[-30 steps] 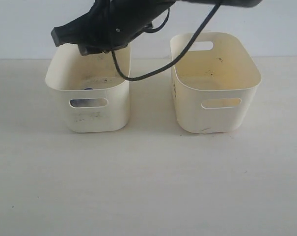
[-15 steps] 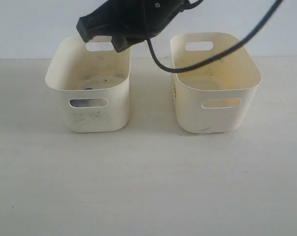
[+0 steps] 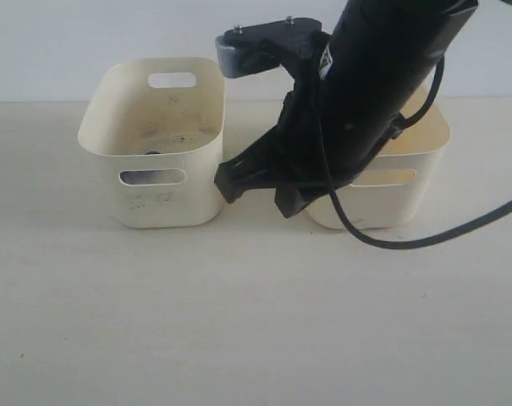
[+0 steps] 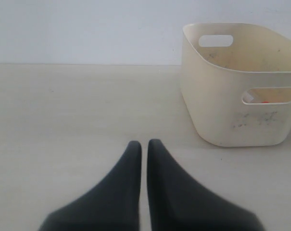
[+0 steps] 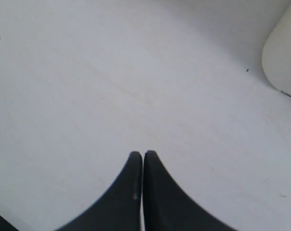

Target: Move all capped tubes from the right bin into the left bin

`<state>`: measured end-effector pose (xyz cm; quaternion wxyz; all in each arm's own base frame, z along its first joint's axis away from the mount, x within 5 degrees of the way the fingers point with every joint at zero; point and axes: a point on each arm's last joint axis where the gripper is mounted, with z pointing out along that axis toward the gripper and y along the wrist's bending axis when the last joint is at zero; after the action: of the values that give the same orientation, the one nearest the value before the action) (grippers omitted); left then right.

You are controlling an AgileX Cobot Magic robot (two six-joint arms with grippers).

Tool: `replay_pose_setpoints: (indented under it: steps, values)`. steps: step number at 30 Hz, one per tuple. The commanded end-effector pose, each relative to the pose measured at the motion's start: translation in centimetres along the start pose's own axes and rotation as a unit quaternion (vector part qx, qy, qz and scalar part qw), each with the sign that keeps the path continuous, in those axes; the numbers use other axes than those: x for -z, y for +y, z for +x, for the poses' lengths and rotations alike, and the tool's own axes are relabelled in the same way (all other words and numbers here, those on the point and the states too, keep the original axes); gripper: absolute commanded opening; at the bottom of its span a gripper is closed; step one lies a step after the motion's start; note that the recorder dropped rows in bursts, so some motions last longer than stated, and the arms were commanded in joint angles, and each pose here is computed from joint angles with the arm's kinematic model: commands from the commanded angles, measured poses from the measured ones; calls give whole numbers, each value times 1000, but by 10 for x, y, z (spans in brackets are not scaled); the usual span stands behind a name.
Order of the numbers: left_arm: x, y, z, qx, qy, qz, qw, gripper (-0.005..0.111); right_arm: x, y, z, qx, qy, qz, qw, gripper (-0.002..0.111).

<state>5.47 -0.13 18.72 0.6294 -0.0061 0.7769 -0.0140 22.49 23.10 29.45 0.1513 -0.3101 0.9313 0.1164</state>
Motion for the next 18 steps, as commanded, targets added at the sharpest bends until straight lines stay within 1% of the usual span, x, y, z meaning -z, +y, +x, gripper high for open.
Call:
replay_pose_setpoints:
  steps: [1,2,4,5,9,12,15,18]
  values:
    - [0,0,1,5,0,3,1000,4,5,0,2,2,1,3,1000,0]
    - [0,0,1,5,0,3,1000,4,5,-1,2,9,1,7,1000,0]
    - [0,0,1,5,0,3,1000,4,6,-8,1,58,0,45,997,0]
    - [0,0,1,5,0,3,1000,4,6,-11,1,62,0,62,996,0]
    - [0,0,1,5,0,3,1000,4,11,-30,-4,1,-32,170,985,0]
    - [0,0,1,5,0,3,1000,4,15,-39,-8,-39,-63,216,973,0]
    - [0,0,1,5,0,3,1000,4,23,-38,-13,-43,-122,208,970,0]
    - [0,0,1,5,0,3,1000,4,35,-31,-14,-19,-211,163,963,0]
